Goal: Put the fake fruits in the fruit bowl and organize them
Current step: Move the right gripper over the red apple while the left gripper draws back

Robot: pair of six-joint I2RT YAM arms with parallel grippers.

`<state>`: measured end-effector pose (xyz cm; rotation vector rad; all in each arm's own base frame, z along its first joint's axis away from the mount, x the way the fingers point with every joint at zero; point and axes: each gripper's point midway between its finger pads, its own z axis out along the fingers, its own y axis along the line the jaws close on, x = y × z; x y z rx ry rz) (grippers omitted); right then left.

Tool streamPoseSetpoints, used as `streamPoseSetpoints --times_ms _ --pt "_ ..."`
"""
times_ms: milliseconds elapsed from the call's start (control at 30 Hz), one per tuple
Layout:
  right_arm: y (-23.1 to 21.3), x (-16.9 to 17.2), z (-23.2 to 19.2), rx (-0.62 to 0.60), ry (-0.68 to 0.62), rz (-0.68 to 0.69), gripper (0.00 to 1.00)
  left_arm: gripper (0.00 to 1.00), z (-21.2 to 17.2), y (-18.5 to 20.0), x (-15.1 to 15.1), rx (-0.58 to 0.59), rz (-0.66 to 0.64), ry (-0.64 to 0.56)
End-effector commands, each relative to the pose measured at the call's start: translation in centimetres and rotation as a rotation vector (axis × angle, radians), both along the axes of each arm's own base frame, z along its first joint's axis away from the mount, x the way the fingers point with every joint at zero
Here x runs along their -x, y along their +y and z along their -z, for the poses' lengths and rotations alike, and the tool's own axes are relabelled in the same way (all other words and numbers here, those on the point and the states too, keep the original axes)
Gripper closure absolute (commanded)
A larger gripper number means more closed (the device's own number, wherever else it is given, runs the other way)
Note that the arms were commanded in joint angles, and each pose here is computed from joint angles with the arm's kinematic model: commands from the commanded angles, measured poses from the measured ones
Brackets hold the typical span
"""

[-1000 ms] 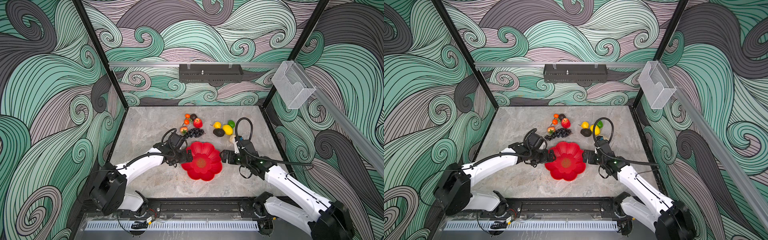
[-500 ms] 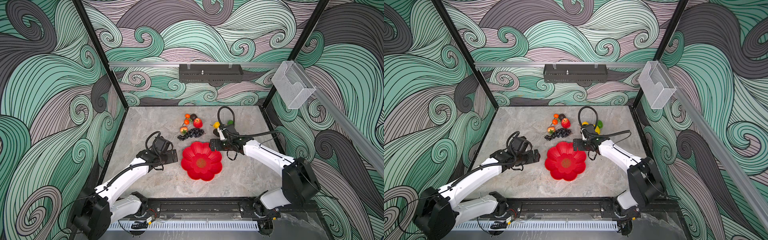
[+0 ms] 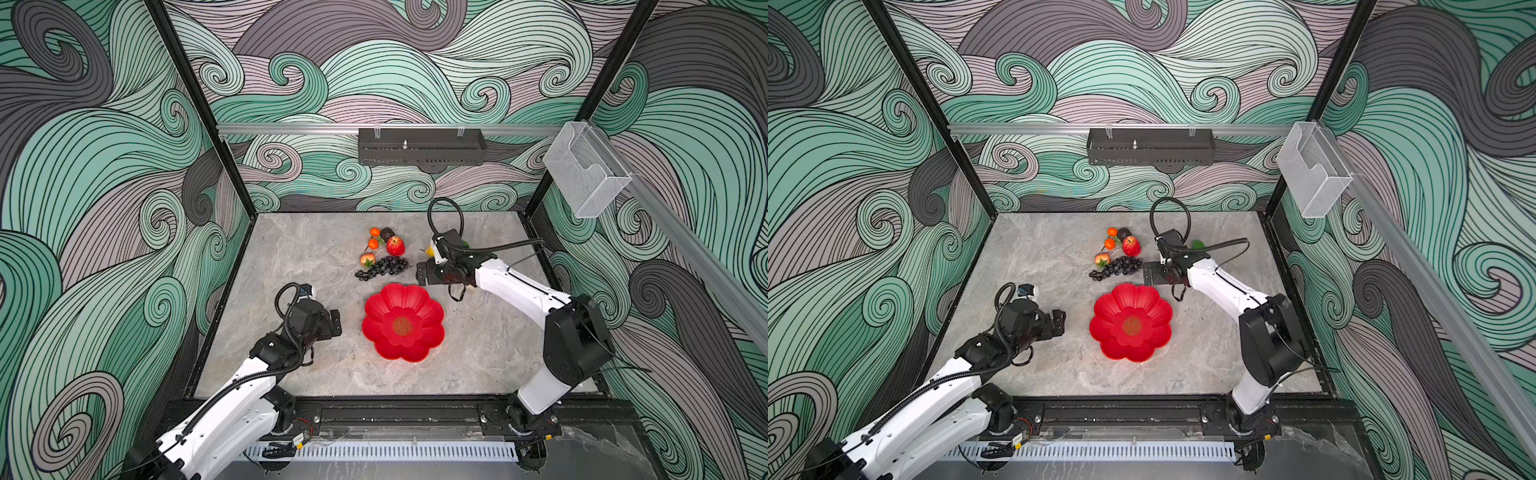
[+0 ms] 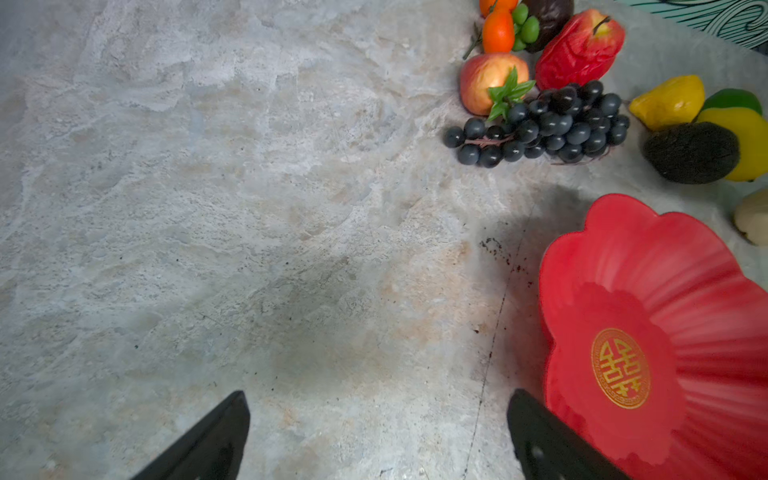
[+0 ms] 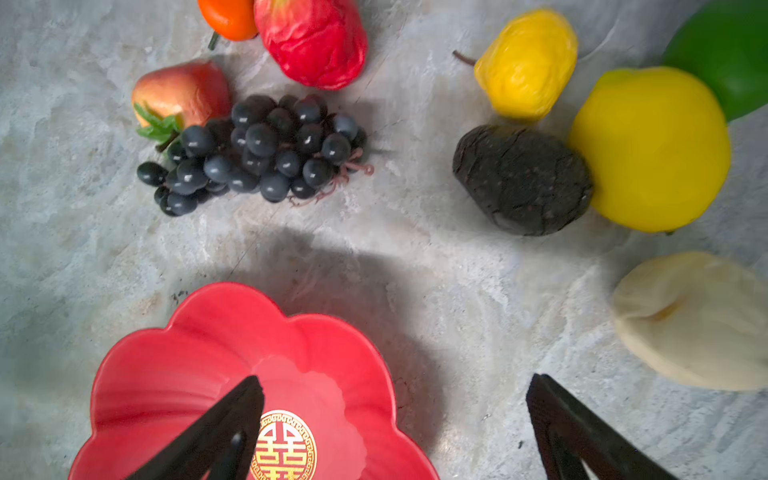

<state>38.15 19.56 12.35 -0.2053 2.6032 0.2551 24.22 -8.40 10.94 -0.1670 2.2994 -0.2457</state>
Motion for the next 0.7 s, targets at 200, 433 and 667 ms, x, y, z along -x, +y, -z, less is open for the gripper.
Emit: streamPoseSetpoints --times_ms 200,433,667 --pt "-2.5 -4.4 0.7 0.12 0.025 0.071 0.0 0.01 -1.8 0.3 -0.9 -0.006 -0.007 -0.1" --pt "1.0 -7.3 0.3 0.058 0.031 0.002 0.0 0.01 -1.5 0.5 -1.0 -0.018 -0.023 -0.081" --pt "5.6 -9.1 0.6 0.052 0.024 -0.082 0.0 0.01 -1.6 0.8 -1.0 -0.019 -0.041 -0.086"
